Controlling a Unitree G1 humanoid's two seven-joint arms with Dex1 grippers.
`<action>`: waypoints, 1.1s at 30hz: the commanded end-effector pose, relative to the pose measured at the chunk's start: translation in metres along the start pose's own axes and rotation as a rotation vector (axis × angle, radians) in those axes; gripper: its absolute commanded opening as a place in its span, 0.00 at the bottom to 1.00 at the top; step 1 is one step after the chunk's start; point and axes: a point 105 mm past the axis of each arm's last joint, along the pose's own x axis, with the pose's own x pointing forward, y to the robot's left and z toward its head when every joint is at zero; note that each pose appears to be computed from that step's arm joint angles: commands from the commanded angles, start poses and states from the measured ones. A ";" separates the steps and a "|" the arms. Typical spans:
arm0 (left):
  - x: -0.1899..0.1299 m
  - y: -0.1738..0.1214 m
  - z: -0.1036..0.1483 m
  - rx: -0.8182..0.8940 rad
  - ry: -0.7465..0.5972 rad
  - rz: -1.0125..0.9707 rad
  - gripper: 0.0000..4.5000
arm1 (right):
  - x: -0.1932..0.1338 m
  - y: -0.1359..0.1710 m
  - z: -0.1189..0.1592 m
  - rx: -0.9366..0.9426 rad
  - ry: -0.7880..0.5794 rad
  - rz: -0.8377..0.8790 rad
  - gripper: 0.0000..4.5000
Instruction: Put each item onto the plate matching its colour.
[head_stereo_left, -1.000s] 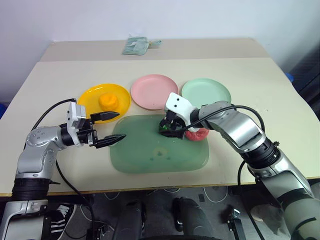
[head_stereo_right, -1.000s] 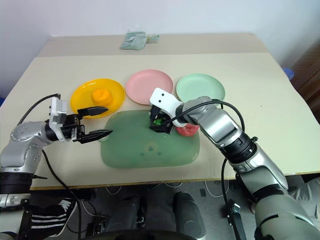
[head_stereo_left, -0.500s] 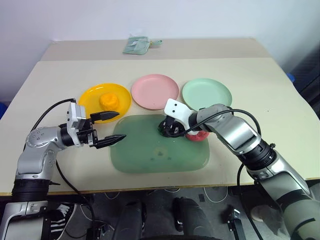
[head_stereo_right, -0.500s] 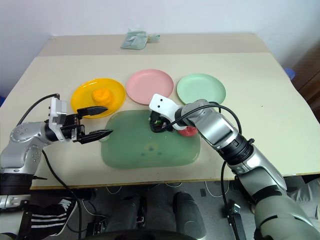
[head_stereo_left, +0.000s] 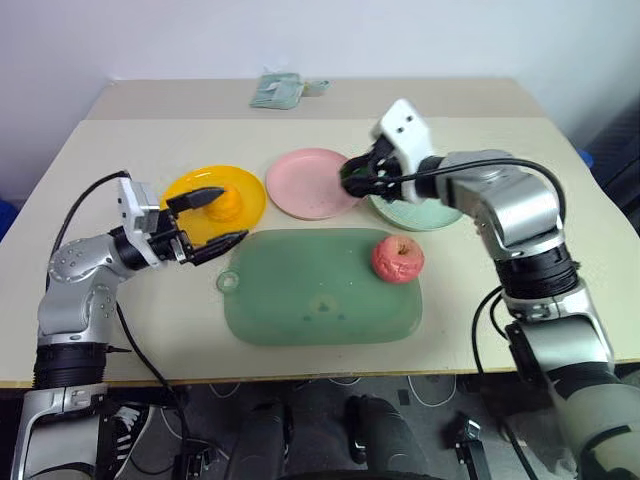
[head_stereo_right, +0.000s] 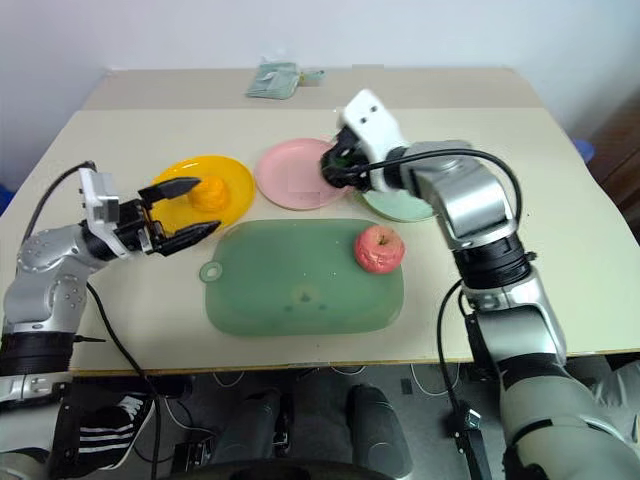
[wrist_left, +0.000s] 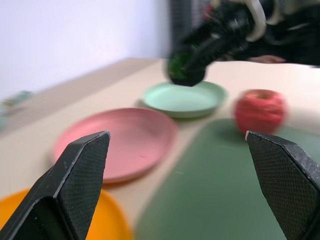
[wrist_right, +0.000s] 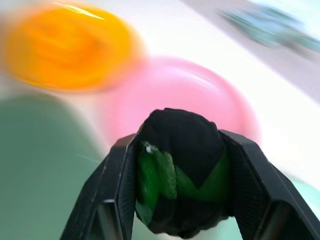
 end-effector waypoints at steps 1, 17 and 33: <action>0.001 0.005 0.008 0.040 -0.016 0.019 1.00 | -0.006 -0.040 0.002 0.058 -0.040 -0.177 0.52; 0.005 0.002 0.007 -0.003 -0.012 0.007 1.00 | -0.005 -0.050 -0.026 0.050 -0.044 -0.226 1.00; -0.003 -0.039 -0.004 -0.050 0.092 -0.239 1.00 | -0.068 0.059 -0.029 0.020 -0.028 0.324 1.00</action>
